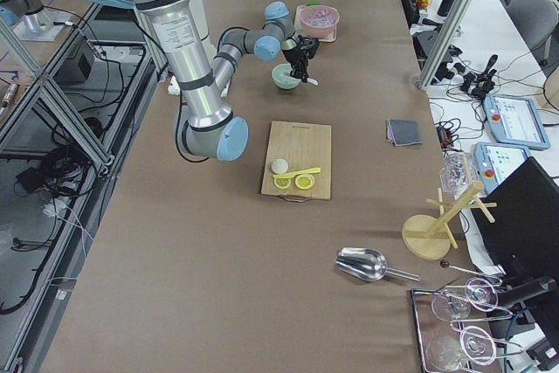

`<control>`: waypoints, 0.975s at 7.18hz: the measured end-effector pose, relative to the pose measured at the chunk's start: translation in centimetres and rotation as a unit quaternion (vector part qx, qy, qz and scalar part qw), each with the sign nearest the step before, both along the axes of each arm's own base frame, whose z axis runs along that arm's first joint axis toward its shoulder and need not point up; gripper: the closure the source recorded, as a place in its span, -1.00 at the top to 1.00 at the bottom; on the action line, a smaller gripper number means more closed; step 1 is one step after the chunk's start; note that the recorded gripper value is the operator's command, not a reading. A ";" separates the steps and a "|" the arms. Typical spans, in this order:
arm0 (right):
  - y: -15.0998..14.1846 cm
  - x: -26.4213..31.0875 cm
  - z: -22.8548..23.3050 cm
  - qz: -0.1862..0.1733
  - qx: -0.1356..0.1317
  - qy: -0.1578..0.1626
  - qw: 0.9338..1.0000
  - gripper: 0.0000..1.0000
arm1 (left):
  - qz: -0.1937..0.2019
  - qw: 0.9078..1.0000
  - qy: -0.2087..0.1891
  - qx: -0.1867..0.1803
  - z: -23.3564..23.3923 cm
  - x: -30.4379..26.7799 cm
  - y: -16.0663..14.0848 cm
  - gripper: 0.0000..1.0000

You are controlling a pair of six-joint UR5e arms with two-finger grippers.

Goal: Put spoon and ice into bowl

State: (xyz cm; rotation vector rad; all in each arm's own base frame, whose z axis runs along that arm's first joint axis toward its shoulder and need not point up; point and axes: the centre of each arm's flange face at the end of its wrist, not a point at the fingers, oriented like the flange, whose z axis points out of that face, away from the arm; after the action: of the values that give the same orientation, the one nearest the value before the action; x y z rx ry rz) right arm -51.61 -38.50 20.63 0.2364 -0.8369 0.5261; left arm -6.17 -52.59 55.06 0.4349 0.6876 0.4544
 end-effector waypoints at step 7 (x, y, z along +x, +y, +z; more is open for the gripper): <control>4.0 -8.3 -0.9 0.102 0.012 0.033 0.994 1.00 | 0.000 1.000 0.001 -0.001 0.1 0.0 0.0 0.97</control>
State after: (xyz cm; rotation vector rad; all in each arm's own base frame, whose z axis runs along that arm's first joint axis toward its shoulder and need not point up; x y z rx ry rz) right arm -59.89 -34.51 19.75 0.3629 -0.7581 0.6965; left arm -6.18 -52.54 55.18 0.4327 0.6892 0.4534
